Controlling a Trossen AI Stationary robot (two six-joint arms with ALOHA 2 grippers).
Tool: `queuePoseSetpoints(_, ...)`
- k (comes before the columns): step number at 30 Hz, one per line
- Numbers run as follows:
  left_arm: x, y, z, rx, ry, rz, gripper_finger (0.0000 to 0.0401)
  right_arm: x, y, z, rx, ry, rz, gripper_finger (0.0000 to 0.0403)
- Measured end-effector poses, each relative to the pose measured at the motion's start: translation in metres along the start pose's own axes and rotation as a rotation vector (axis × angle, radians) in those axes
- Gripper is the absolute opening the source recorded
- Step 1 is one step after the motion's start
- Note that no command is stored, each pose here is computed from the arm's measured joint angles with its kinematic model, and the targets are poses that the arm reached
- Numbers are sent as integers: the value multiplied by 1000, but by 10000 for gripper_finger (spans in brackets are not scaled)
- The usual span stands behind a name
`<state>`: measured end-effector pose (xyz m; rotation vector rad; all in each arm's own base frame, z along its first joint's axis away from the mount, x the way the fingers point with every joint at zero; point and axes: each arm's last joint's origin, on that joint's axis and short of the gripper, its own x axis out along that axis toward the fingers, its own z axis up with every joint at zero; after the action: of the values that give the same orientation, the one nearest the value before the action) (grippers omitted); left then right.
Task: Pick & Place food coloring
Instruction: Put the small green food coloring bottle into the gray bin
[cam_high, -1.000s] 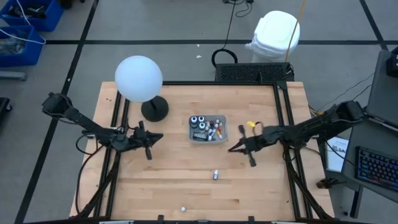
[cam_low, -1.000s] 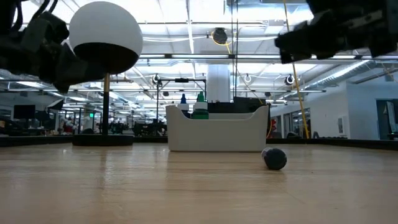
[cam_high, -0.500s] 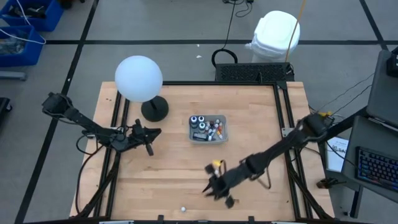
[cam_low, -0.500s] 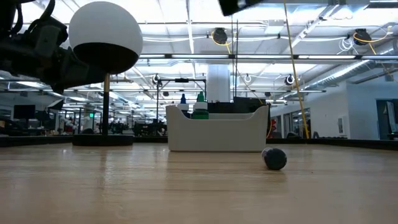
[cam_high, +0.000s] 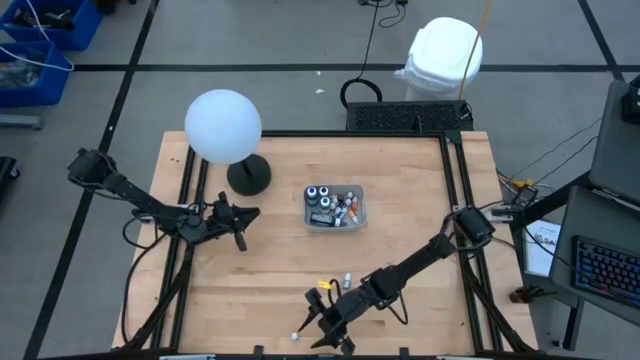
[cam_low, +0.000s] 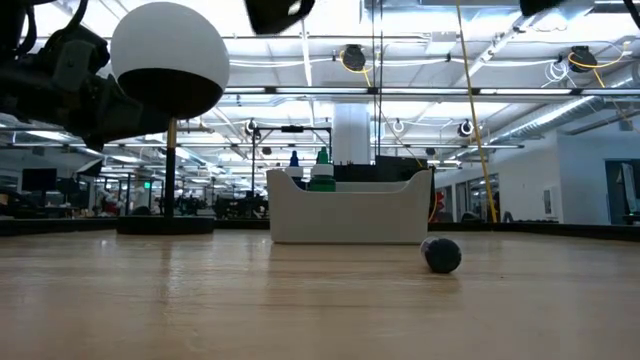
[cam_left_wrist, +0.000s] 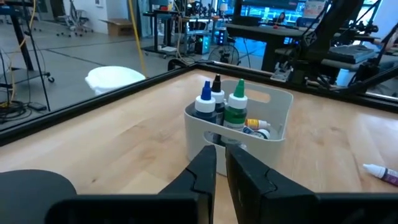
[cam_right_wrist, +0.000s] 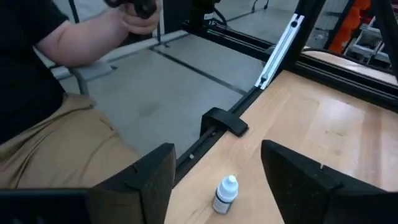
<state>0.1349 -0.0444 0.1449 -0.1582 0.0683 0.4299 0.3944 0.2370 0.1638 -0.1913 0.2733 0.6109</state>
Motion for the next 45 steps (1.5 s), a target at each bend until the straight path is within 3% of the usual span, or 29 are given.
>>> queuePoseSetpoints(9,3,3,1,-5,-5,31,42,21,-6,-28,86,-63,20,216)
queuePoseSetpoints(16,5,6,1,-18,-9,55,42,43,-15,-36,121,-10,10,217)
queuePoseSetpoints(45,5,5,1,-9,-2,29,42,47,-22,-49,204,32,1,212)
